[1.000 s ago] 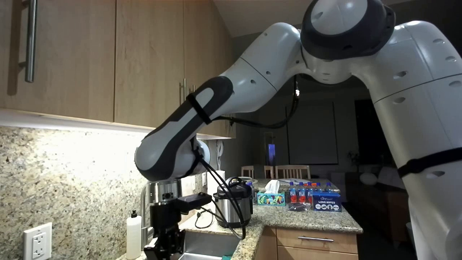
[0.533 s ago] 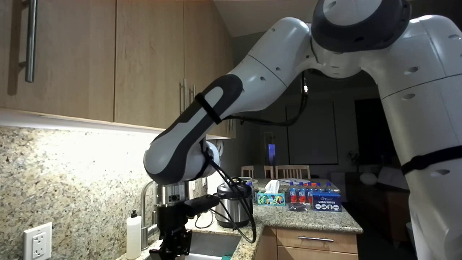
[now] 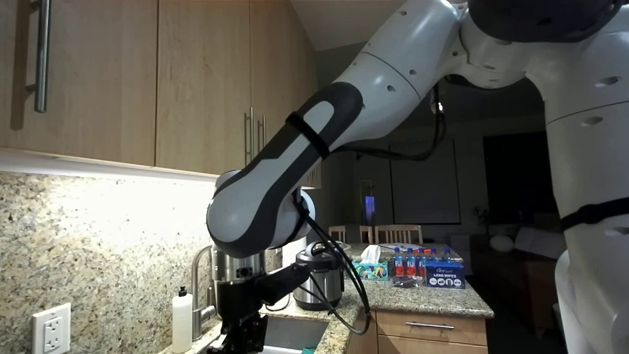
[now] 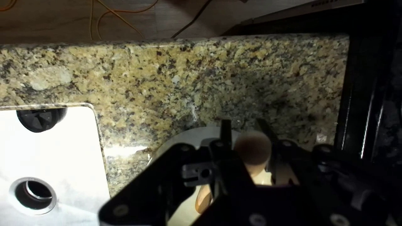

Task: Pick up the cooking stick and stir in the pot

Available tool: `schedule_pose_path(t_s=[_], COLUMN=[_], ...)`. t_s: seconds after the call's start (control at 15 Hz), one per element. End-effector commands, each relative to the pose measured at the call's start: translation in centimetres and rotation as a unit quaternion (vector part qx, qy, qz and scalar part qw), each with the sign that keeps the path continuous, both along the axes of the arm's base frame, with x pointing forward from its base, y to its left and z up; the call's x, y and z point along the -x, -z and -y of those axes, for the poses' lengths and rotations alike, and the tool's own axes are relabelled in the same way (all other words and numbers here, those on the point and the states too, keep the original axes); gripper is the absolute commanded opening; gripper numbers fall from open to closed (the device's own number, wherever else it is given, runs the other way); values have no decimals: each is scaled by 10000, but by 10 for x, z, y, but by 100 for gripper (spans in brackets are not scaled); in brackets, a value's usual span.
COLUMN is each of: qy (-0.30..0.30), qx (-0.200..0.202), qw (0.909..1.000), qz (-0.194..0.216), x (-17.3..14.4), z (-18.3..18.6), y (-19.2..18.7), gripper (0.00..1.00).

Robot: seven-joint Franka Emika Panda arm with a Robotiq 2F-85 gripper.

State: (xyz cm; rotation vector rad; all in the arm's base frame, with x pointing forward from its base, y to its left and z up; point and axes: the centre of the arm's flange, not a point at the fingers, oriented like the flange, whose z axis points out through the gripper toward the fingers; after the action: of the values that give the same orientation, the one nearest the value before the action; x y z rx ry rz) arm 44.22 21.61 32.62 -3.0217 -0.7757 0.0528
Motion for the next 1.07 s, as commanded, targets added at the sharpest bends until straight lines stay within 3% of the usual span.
schedule_pose_path(t_s=[0.0,0.53,1.0], qy=[-252,-871,-169], qx=[73,-136,-184], qw=[9996,9960,9994], qz=[74,114,234], x=[2,-36,-81], z=[-10,-31,-22], y=[-9,-15,-22], gripper=[6,6,6])
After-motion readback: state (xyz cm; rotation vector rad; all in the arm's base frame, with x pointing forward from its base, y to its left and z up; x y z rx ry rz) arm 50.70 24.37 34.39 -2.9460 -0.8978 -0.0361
